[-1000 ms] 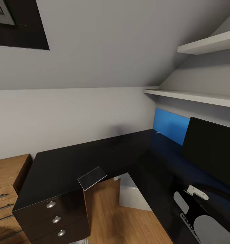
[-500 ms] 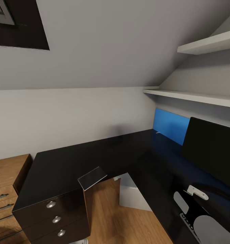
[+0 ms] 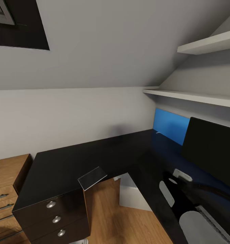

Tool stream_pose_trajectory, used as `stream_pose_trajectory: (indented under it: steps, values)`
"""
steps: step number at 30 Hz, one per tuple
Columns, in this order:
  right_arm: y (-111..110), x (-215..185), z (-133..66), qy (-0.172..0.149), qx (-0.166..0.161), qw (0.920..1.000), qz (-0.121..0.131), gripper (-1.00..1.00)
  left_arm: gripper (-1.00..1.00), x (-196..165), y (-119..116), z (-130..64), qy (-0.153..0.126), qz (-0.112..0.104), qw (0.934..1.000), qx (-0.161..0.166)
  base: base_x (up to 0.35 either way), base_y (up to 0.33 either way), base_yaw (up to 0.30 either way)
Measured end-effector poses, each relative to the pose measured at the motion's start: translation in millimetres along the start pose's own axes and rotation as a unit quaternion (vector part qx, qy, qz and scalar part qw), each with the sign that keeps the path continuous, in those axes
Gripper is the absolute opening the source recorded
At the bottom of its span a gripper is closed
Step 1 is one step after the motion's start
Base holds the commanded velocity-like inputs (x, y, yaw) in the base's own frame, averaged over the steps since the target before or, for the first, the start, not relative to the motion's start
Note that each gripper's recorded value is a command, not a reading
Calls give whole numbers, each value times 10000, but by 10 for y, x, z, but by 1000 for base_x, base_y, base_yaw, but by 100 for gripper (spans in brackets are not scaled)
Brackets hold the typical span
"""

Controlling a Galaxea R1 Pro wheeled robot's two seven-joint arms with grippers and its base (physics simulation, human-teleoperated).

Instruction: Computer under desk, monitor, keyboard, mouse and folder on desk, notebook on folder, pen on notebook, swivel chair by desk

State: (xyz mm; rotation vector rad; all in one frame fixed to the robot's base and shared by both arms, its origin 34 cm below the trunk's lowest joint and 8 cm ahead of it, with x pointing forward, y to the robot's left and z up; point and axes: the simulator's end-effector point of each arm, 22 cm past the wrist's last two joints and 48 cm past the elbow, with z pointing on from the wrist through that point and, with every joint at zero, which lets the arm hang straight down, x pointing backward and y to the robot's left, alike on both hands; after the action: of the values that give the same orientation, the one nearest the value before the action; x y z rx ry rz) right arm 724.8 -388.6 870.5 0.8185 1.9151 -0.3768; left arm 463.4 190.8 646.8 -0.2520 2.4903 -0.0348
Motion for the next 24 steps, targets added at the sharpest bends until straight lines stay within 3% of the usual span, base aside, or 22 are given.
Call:
stream_pose_trajectory:
  steps: [7,11,13,18,24]
  values:
    - [402,288,-310,7,-124,9991,-399,100,100,-1,0,0,-1,-1,10000,0,0,0,213]
    - [685,624,-503,92,-379,9951,-909,100,100,3,-2,-1,2,-1,10000,2,0,0,264]
    - [873,803,-636,61,-595,9909,-1205,100,100,11,-2,0,10,0,10000,0,0,0,270]
    - [1188,1121,-894,-158,-1026,9806,-1663,100,100,205,27,23,210,44,9998,-38,0,0,272]
    - [1408,1263,-995,-229,-1547,9689,-1920,100,100,261,60,33,270,67,9996,-67,0,0,272]
